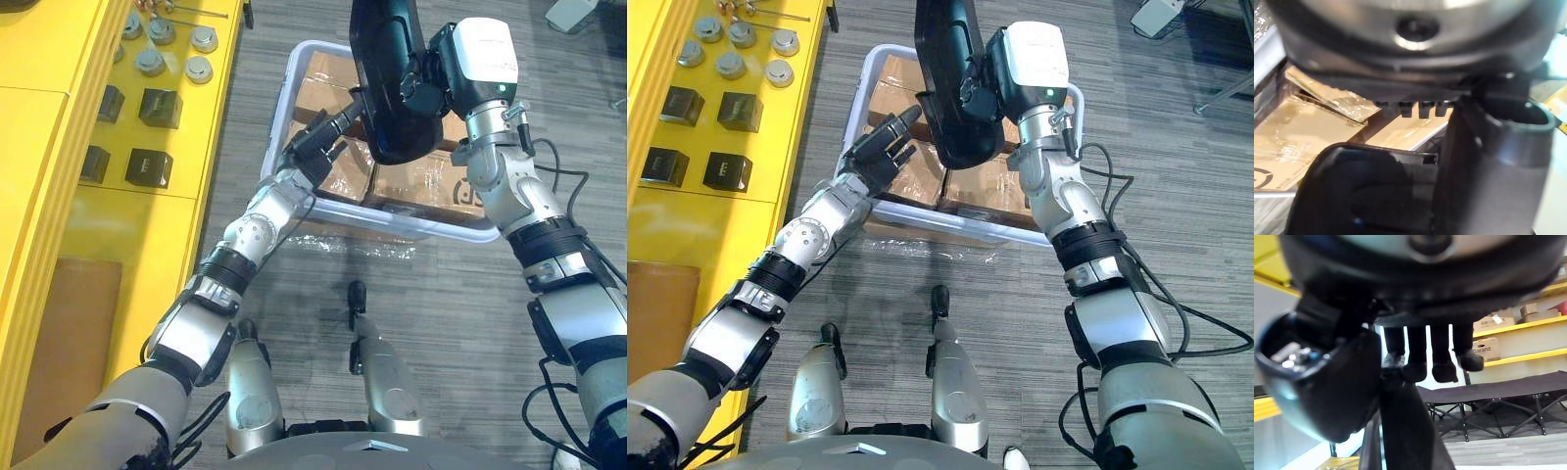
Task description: Walk over and take three plastic housings, then place them on the shelf
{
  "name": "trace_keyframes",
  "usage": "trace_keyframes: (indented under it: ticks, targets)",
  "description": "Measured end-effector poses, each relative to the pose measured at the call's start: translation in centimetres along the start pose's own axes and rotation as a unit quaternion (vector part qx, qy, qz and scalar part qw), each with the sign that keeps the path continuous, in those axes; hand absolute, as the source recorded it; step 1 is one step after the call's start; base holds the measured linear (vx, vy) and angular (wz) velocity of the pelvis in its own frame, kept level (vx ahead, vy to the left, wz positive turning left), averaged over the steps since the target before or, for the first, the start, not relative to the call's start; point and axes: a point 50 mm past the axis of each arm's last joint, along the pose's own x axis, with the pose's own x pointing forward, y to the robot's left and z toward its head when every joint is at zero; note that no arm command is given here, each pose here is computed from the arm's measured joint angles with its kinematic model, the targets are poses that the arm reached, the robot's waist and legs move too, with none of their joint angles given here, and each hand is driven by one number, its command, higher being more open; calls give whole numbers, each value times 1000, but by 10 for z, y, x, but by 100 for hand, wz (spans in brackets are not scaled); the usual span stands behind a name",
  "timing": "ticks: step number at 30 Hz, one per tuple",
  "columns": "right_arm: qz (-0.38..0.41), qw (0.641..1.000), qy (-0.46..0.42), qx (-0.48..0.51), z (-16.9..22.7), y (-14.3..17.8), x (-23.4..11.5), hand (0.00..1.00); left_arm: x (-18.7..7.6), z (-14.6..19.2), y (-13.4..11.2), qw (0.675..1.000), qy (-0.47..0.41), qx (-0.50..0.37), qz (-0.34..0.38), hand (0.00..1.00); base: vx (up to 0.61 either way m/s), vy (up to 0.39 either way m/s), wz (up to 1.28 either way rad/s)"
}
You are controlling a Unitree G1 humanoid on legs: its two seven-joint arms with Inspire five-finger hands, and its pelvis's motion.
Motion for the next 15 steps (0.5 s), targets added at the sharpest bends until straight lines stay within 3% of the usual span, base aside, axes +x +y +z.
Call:
trace_keyframes:
  ticks: [7, 13, 14, 15]
  targets:
    - [-37, 995, -80, 53, 43, -9, 5, 0, 9, 13, -10, 999, -48, -2, 19, 100, -35, 15, -8]
    - [-66, 983, -150, 82, 72, -22, 0, 0, 13, 3, -14, 999, -49, -12, 7, 100, -13, 9, -10]
    - [-66, 982, -155, 87, 74, -21, -2, 0, 13, 2, -16, 999, -48, -10, 0, 0, 0, 0, 0]
    - [-68, 981, -160, 91, 76, -22, -5, 0, 13, 1, -16, 999, -46, -8, -4, 0, 2, 13, -9]
